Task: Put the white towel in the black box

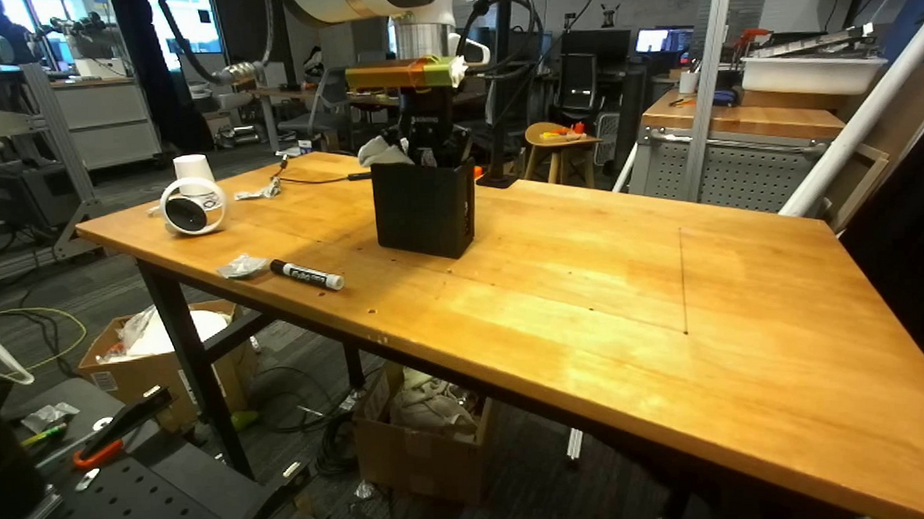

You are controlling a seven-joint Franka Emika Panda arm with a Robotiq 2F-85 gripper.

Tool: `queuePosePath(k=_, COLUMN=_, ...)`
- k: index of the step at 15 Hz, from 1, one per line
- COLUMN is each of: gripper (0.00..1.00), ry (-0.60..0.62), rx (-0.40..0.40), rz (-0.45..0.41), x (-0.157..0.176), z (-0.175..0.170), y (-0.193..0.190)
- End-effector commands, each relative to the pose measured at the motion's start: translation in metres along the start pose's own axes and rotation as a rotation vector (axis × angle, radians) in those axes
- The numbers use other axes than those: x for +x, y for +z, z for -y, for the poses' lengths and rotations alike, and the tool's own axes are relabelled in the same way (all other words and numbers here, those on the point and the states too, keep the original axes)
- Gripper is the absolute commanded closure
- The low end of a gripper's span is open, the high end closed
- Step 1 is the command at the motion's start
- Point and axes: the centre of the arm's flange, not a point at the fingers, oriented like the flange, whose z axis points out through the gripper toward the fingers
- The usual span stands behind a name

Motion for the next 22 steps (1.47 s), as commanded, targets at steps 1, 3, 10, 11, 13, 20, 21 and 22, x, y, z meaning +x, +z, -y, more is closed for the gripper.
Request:
queuePosePath(k=1, gripper=0.22, ry=0.037, rx=0.017, rz=-0.055, x=-0.033, z=0.008, y=-0.043)
queuePosePath(k=3, gripper=0.06, ry=0.051, rx=0.016, rz=-0.086, x=-0.044, z=0.012, y=-0.059)
queuePosePath(k=10, gripper=0.06, ry=0.075, rx=0.014, rz=-0.165, x=-0.072, z=0.021, y=-0.096)
queuePosePath(k=11, gripper=0.06, ry=0.073, rx=0.014, rz=-0.170, x=-0.074, z=0.026, y=-0.098)
queuePosePath(k=13, gripper=0.00, ry=0.065, rx=0.014, rz=-0.173, x=-0.079, z=0.034, y=-0.100)
queuePosePath(k=20, gripper=0.00, ry=0.022, rx=0.003, rz=-0.186, x=-0.075, z=0.079, y=-0.103)
queuePosePath(k=21, gripper=0.00, ry=0.015, rx=0.002, rz=-0.190, x=-0.073, z=0.084, y=-0.103)
queuePosePath(k=22, gripper=0.00, ry=0.008, rx=0.003, rz=-0.192, x=-0.070, z=0.086, y=-0.103)
